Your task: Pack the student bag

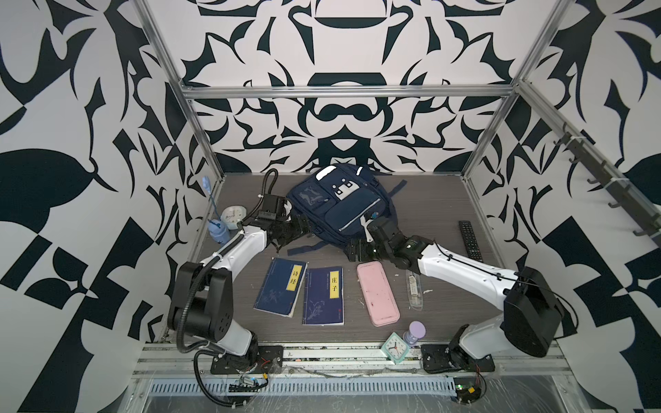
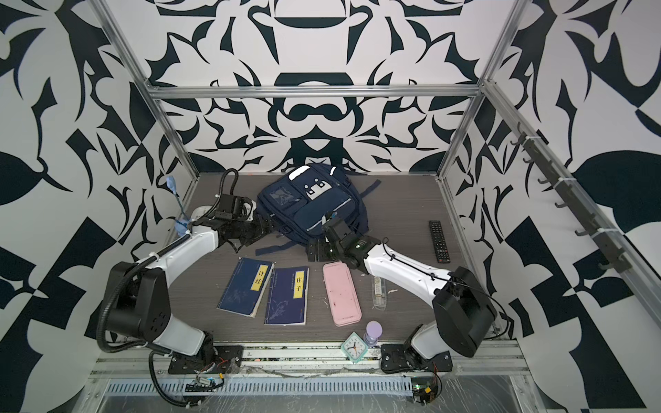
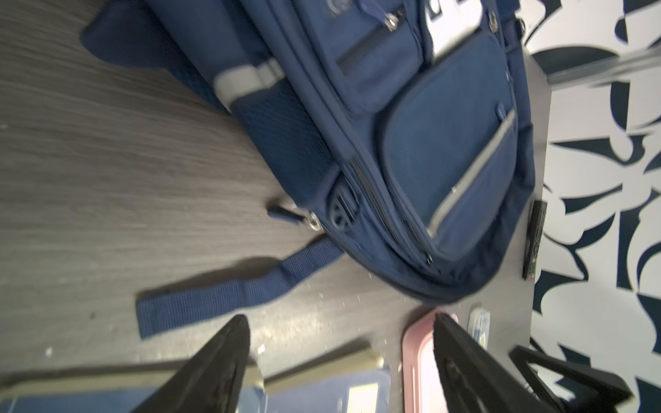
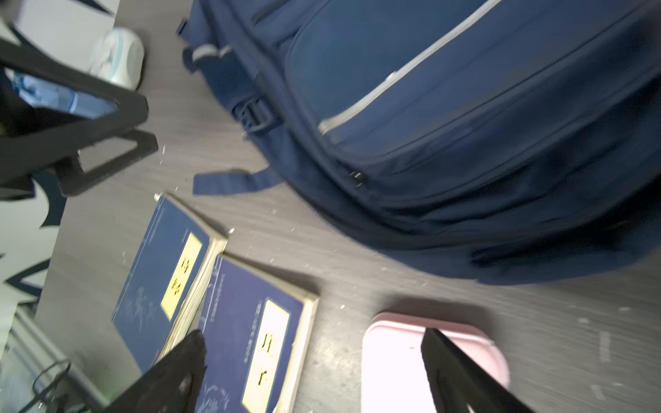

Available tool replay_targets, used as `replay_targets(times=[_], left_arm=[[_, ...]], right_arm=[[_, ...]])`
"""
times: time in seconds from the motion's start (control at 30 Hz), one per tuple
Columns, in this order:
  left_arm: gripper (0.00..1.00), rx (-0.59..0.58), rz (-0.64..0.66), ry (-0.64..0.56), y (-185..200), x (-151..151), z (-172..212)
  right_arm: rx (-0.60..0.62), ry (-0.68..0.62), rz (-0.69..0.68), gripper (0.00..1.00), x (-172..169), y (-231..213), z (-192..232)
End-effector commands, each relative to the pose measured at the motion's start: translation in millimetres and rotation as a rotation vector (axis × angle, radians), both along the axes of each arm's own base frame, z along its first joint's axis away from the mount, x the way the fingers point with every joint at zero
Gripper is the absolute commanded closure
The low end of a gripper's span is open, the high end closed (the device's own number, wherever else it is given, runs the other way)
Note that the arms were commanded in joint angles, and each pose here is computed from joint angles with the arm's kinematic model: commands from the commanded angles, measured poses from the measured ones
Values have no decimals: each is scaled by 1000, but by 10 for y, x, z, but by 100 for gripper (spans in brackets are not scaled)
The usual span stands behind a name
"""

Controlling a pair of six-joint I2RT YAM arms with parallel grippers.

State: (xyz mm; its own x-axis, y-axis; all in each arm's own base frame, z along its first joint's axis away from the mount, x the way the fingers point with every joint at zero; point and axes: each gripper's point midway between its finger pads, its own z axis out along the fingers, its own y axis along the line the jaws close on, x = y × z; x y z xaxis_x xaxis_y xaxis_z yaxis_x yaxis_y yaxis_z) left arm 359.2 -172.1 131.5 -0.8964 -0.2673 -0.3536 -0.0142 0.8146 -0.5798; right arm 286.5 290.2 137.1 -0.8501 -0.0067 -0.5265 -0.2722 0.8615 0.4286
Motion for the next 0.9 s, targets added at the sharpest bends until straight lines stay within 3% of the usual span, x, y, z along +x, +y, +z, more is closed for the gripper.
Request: replay_targets(times=[0.0, 0.13, 0.37, 0.47, 0.7, 0.87], left_arm=[[17, 100, -71, 63, 2, -423, -98], [17, 145, -109, 110, -19, -816, -229], [20, 163, -188, 189, -155, -1440, -452], [20, 194, -212, 217, -188, -1637, -518], [22, 200, -198, 269, -93, -1900, -686], [23, 172, -210, 291, -126, -1955, -770]], right_arm=[[42, 24, 61, 7, -161, 170, 1], [4, 84, 95, 12, -360, 218, -176], [-45, 216, 161, 31, -715, 370, -608], [-62, 239, 188, 34, -832, 449, -733], [-137, 266, 175, 44, -929, 399, -940], [-170, 298, 167, 60, -964, 358, -1066]])
